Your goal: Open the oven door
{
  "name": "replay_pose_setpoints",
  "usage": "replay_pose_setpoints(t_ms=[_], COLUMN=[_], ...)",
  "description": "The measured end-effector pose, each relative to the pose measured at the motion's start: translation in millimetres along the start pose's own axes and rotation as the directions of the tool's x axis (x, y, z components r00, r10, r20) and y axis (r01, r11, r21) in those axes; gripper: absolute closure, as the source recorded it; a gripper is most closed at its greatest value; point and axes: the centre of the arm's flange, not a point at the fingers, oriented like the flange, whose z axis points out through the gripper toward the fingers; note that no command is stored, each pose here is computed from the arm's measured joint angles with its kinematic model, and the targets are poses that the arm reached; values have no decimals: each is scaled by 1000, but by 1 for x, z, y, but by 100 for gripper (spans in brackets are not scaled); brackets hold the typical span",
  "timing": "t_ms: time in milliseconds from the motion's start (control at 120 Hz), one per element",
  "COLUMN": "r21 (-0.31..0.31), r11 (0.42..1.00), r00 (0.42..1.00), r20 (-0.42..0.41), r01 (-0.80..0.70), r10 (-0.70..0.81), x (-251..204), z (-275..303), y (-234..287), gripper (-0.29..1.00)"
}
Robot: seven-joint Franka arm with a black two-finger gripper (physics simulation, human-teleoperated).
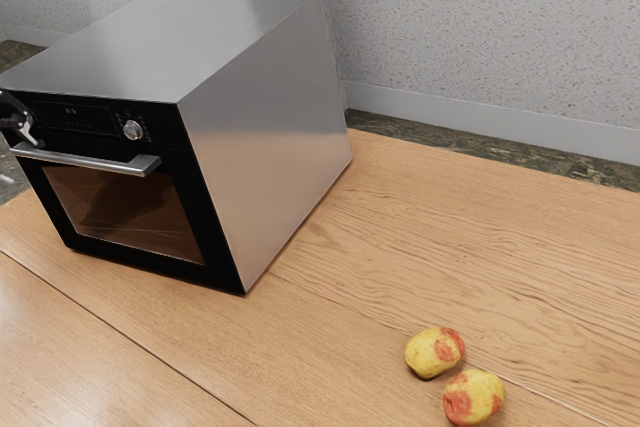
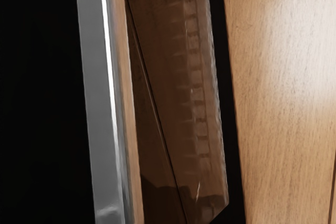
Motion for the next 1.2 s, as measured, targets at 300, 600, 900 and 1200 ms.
replay_pose_setpoints(t_ms=[300,600,900,1200], r21=[1,1,-14,-49], r11=[1000,1000,1000,999], r00=[1000,1000,1000,1000], r20=[-6,-8,-9,-16], r01=[-7,-9,-10,-9], r10=[7,9,10,9], x=[5,7,12,13], z=[5,5,4,8], y=[-5,-6,0,5], gripper=[15,12,1,0])
